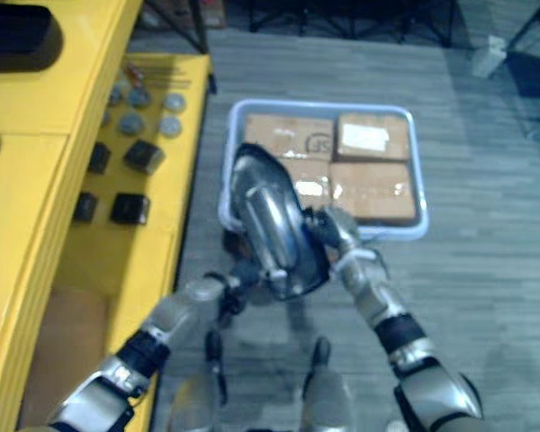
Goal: Walk over and take plastic housings, then place them on the shelf
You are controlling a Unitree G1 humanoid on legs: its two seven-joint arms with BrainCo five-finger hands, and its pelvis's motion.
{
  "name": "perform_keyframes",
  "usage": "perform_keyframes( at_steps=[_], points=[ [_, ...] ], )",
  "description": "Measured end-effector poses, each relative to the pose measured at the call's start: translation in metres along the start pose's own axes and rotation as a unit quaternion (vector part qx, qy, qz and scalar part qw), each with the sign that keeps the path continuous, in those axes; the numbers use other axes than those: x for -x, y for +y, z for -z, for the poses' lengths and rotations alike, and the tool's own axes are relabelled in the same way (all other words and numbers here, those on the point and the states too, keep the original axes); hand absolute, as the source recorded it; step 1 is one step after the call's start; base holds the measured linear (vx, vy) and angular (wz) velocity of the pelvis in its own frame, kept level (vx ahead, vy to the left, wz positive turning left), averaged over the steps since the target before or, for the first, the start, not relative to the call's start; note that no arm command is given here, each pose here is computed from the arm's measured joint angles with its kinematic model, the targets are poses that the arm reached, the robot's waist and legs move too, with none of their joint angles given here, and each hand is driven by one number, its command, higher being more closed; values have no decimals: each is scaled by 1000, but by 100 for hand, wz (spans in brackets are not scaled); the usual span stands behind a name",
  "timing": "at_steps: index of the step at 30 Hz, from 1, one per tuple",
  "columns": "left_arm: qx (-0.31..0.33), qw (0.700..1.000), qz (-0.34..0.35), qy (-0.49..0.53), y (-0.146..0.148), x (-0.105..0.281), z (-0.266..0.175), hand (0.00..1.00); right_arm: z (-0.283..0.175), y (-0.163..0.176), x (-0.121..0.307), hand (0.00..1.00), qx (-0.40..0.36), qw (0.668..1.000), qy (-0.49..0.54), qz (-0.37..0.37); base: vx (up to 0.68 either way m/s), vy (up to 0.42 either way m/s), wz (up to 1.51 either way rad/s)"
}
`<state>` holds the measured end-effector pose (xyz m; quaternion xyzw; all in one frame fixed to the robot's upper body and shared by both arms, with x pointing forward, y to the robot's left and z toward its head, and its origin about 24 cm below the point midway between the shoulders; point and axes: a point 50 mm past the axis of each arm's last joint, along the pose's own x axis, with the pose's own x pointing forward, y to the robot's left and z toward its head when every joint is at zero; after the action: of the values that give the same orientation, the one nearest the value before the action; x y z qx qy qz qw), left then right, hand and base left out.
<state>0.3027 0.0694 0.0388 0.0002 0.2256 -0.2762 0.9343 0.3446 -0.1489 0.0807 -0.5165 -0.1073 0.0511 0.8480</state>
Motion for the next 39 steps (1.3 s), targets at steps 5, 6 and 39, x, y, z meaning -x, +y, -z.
perform_keyframes(
  at_steps=[5, 6, 39],
  points=[
    [-12, 1000, 4, 3, -2, -4, -2, 0, -2, -4, -1, 100, -3, 1000, -9, 26, -10, -27, 16],
    [-12, 1000, 0, 2, -3, -5, -4, 0, -1, -5, -1, 100, -2, 999, -10, 31, 6, -3, 10],
    [88, 963, -214, -135, 13, -4, 6, 100, -9, 60, 69, 100, -200, 974, 66, 80, 26, -3, 3]
  ],
)
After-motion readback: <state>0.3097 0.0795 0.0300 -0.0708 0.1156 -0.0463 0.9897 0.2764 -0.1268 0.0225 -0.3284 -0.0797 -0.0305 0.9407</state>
